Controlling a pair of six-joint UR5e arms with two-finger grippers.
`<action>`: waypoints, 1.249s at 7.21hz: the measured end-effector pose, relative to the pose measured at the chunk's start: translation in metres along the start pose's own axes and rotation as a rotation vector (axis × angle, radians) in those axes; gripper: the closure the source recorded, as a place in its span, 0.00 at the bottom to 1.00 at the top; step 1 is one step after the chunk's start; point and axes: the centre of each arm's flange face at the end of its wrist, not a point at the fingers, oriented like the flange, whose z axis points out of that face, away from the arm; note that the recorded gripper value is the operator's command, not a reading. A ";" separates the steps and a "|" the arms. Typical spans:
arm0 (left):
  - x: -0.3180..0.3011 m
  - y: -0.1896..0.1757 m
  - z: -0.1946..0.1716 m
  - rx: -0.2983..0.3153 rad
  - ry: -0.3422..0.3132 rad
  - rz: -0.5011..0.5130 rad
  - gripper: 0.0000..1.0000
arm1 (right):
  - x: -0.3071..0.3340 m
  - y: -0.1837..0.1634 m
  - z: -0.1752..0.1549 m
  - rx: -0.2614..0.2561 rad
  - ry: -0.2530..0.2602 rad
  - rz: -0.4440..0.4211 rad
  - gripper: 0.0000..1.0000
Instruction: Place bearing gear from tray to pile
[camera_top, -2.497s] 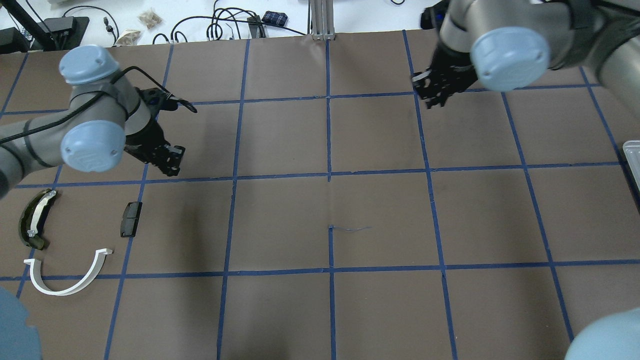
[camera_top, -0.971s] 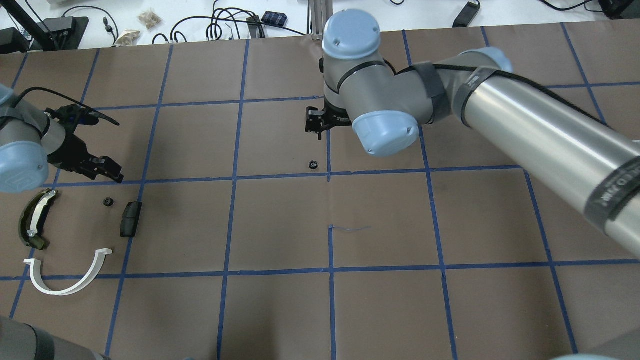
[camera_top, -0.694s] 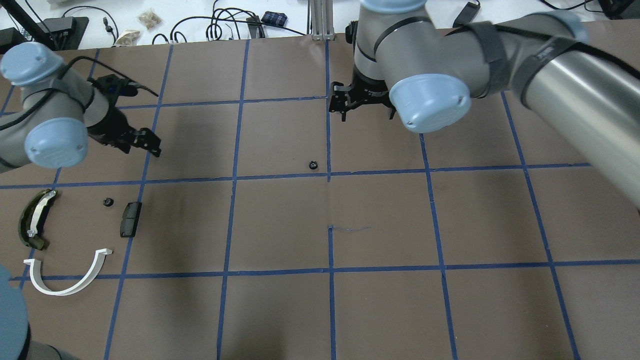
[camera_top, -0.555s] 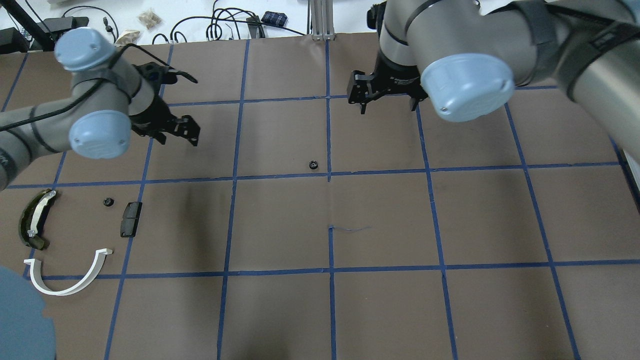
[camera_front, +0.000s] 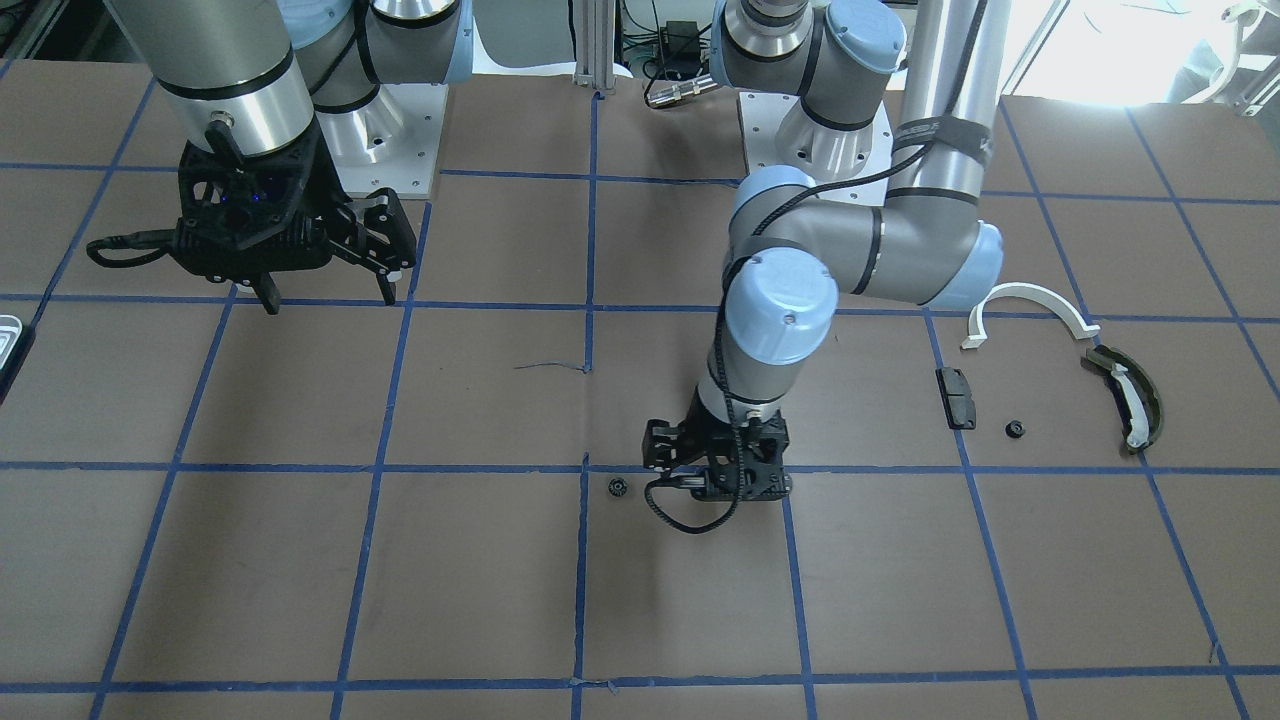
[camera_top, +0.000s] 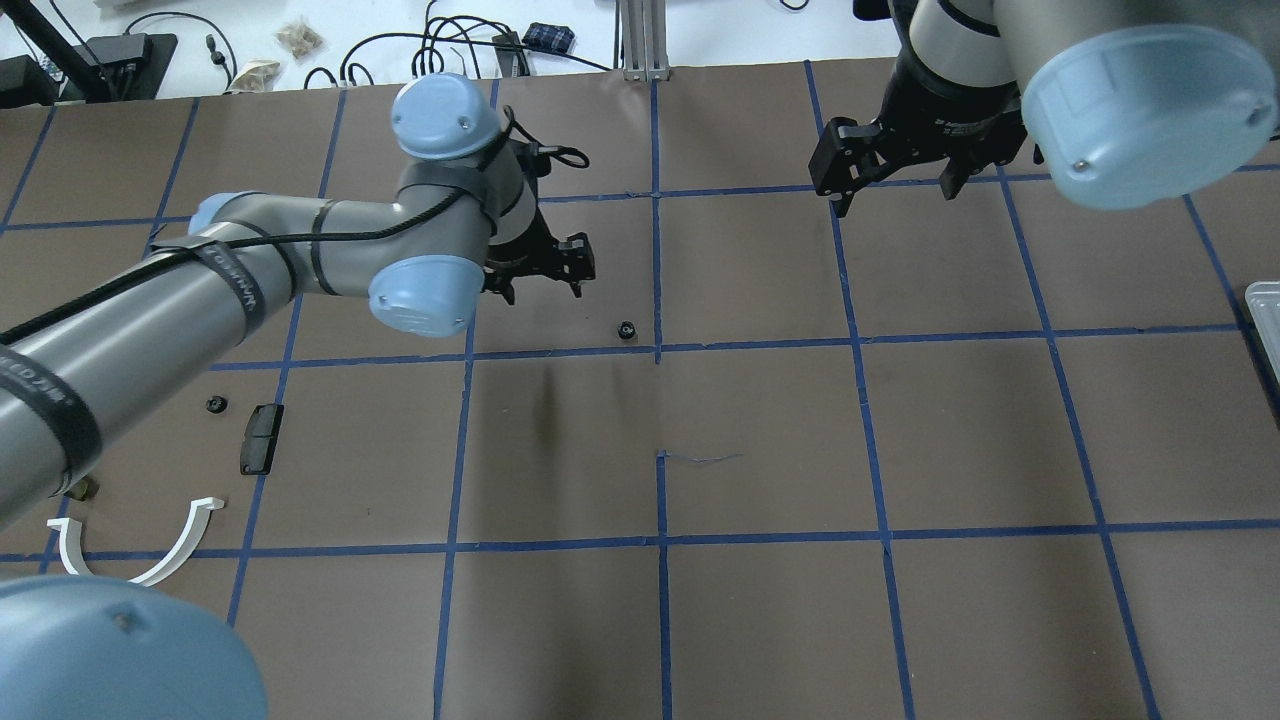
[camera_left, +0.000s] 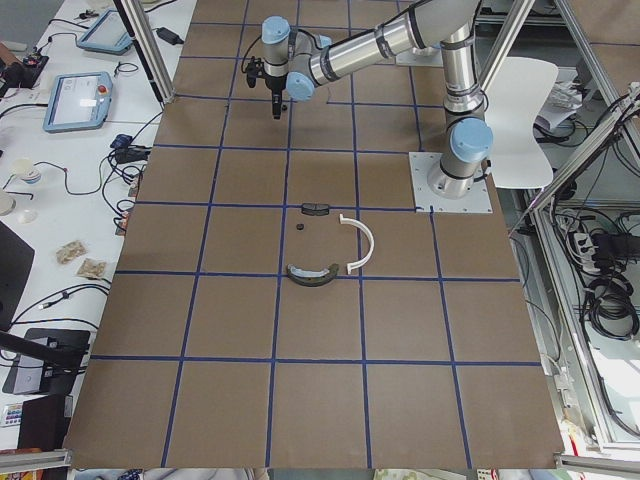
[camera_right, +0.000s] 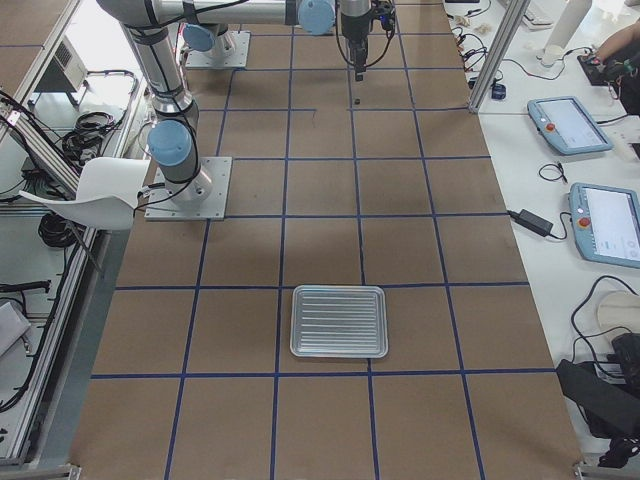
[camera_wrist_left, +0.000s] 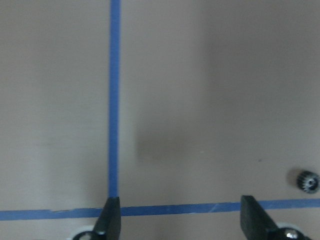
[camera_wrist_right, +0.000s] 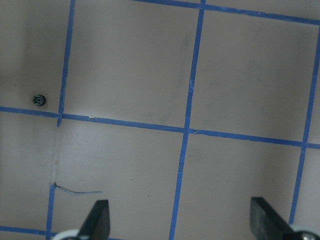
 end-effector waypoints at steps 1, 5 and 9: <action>0.032 0.007 0.015 -0.007 -0.015 -0.035 0.17 | 0.003 0.003 -0.002 -0.010 -0.002 -0.002 0.00; 0.073 0.015 0.063 -0.039 -0.069 -0.063 0.50 | 0.002 0.006 -0.003 -0.016 -0.012 -0.010 0.00; 0.075 0.007 0.065 -0.027 -0.094 -0.054 0.90 | 0.004 0.006 -0.004 -0.012 -0.012 -0.009 0.00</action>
